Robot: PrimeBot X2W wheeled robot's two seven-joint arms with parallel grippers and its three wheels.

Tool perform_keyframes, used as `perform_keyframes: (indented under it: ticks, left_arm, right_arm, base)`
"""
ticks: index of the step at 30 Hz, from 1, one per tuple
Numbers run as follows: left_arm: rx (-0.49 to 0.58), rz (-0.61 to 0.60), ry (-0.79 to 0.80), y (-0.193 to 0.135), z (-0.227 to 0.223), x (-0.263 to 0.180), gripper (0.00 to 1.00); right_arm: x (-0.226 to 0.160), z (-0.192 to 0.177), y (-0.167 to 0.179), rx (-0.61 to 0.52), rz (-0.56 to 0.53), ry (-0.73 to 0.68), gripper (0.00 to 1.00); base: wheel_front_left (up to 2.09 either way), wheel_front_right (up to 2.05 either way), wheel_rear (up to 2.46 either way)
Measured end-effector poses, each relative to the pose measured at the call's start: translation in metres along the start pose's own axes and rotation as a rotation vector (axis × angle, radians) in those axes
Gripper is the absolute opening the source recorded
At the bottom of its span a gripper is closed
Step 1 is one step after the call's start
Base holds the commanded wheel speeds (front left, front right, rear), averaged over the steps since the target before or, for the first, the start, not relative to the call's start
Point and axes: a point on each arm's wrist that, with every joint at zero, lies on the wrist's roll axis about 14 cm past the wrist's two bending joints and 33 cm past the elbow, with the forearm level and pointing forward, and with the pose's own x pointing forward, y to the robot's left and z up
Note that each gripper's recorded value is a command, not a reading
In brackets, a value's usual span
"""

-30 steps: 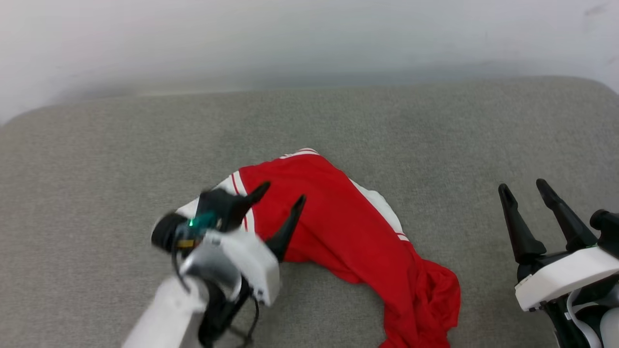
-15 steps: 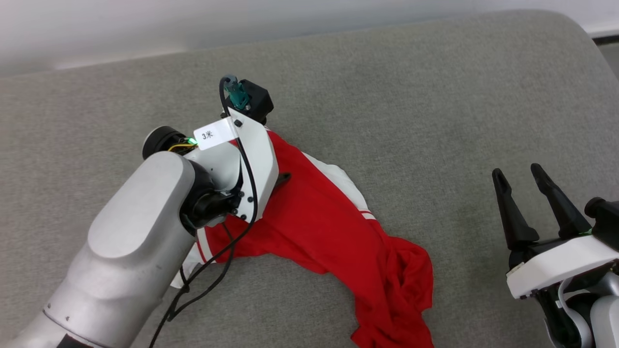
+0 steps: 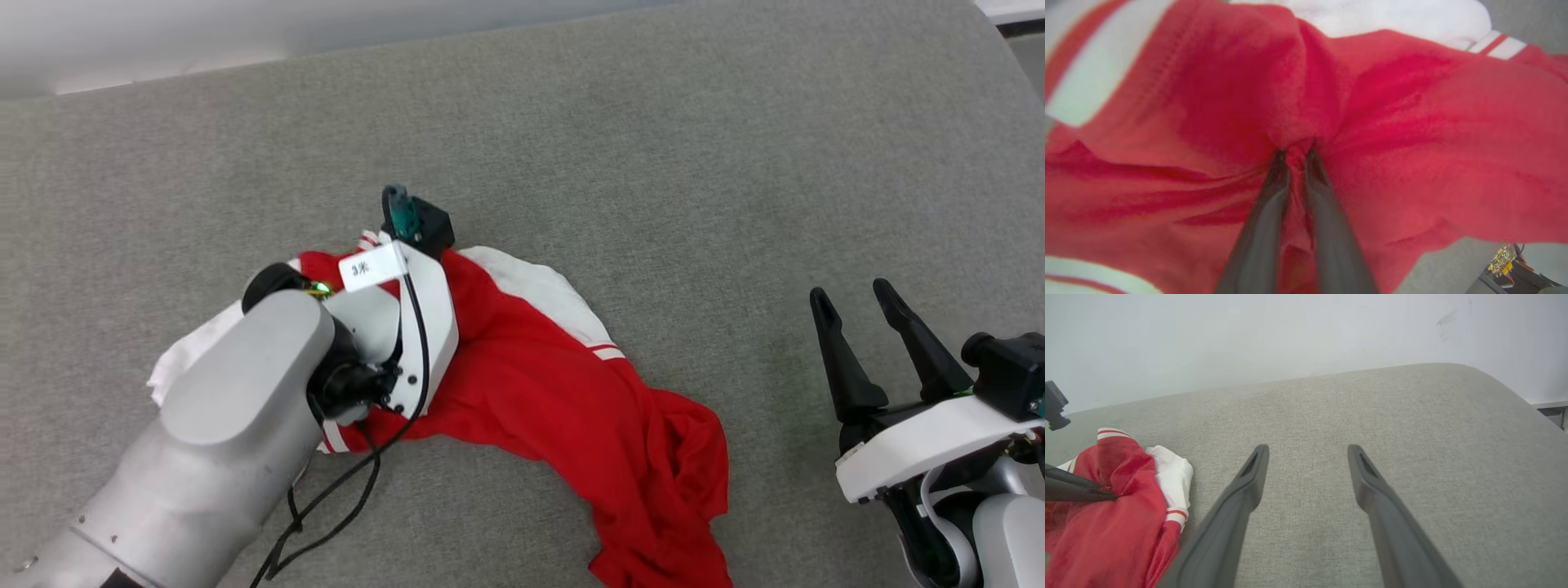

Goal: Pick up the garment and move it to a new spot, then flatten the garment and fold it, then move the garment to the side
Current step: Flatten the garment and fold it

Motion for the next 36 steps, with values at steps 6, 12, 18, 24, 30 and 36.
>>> perform_keyframes:
  ticks: [6,12,18,24,30,36]
  left_arm:
    - [0.024,-0.015,-0.041,-0.015,-0.017,-0.012,0.0]
    - [0.033,-0.075,-0.122,-0.055,-0.04,-0.02,0.0]
    - [-0.01,-0.069,-0.26,-0.082,-0.055,-0.023,1.0]
    - [-0.05,0.027,-0.531,-0.063,-0.026,-0.047,1.0]
    - [-0.071,0.238,-0.939,-0.017,0.01,-0.12,1.0]
    - [-0.082,0.514,-1.186,0.024,-0.011,-0.185,1.0]
  right_arm:
    - [0.001,0.006,0.007,-0.006,0.024,-0.012,1.0]
    - [-0.002,0.011,0.021,-0.004,0.06,-0.014,1.0]
    - [-0.005,0.012,0.04,0.0,0.112,-0.001,1.0]
    - [-0.004,0.01,0.05,-0.026,0.157,0.034,1.0]
    - [-0.003,0.003,0.079,-0.111,0.286,0.132,1.0]
    - [0.001,-0.014,0.119,-0.264,0.478,0.335,1.0]
  base:
    - [0.0,0.0,0.0]
    - [0.0,0.0,0.0]
    - [0.0,0.0,0.0]
    - [0.0,0.0,0.0]
    - [0.0,0.0,0.0]
    - [0.0,0.0,0.0]
